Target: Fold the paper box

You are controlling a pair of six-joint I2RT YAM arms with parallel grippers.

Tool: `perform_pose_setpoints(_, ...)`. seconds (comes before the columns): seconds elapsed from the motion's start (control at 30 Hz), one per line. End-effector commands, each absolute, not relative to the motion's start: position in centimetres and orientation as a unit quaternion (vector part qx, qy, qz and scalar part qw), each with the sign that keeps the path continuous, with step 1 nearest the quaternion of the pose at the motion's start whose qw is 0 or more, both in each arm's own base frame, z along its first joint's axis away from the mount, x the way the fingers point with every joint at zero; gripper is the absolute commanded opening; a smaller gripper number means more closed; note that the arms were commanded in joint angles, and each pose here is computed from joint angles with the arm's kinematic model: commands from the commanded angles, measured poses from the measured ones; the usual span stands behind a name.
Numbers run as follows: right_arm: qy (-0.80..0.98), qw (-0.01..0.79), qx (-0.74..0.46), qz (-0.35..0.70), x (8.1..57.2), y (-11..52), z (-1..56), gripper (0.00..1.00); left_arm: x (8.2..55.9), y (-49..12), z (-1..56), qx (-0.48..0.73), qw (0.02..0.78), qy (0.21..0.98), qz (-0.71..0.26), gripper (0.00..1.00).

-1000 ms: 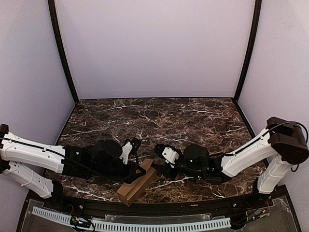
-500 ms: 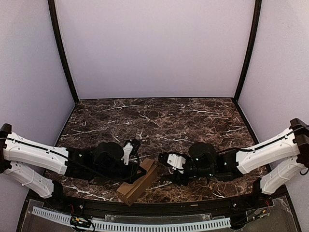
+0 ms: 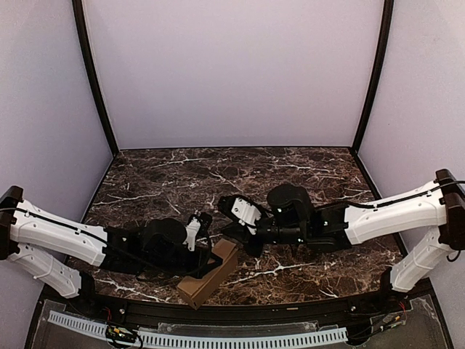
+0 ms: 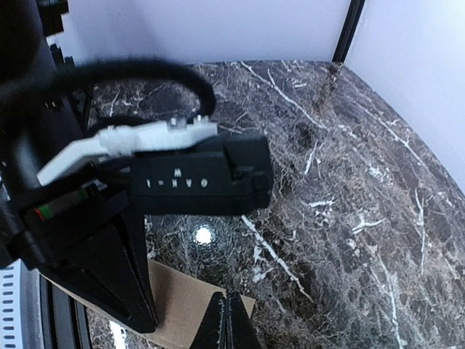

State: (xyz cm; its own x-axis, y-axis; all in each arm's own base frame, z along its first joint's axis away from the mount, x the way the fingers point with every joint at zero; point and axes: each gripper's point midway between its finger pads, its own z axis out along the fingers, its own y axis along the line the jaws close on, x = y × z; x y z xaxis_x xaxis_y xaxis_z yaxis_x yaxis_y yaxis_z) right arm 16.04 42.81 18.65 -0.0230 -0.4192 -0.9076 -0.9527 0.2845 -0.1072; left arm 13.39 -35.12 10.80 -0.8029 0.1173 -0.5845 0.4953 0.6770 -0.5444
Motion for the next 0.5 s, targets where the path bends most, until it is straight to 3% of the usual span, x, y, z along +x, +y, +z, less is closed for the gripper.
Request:
perform_pose_setpoints(0.0,0.676,0.431,-0.515,0.304,16.1,43.9,15.7,0.0,12.2,-32.2,5.9,0.184,0.211,0.914,-0.294,0.01)
perform_pose_setpoints(0.27,0.745,0.354,-0.491,0.279,16.3,41.3,5.9,0.0,12.2,-32.3,6.1,0.184,0.213,0.912,-0.299,0.01)
perform_pose_setpoints(0.47,0.738,0.373,-0.486,0.284,16.2,40.7,8.0,0.0,12.2,-32.4,6.3,0.185,0.212,0.912,-0.298,0.01)
